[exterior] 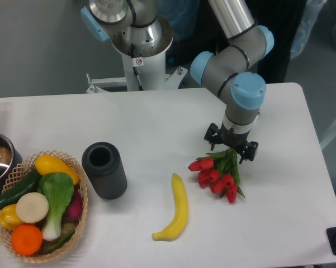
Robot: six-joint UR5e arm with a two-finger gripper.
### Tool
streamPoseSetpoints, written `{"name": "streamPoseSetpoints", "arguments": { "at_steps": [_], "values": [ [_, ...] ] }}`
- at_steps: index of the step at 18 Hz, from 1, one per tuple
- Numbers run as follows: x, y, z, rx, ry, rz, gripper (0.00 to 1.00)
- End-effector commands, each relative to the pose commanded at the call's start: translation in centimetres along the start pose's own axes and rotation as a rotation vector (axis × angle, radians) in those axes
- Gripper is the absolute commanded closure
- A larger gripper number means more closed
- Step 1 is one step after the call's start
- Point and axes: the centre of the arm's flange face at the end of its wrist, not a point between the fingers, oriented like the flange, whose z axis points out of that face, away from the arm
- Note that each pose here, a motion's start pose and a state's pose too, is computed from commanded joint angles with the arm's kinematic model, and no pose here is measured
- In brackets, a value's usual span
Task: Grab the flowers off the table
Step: 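Lower the open gripper onto the tulip stems and close it, then lift the gripped tulips up off the table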
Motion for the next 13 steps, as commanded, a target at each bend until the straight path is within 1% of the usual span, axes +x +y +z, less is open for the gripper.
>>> {"name": "streamPoseSetpoints", "arguments": {
  "at_steps": [1, 2, 3, 5, 6, 7, 12, 13],
  "values": [
    [0.02, -0.27, 0.05, 0.004, -0.01, 0.004, 0.04],
    [0.07, -0.42, 0.28, 0.004, -0.01, 0.007, 0.15],
    [0.07, -0.43, 0.28, 0.004, -0.01, 0.005, 0.36],
    [0.06, -0.41, 0.28, 0.002, -0.01, 0.005, 0.69],
    [0.08, -0.42, 0.12, 0.003, -0.011, 0.005, 0.84],
    [0.16, -0.39, 0.12, 0.002, -0.009, 0.007, 0.91],
    [0.29, -0.1, -0.4, 0.004, -0.016, -0.002, 0.91],
    [0.19, -0.05, -0.56, 0.005, -0.019, -0.002, 0.94]
  ]
}}
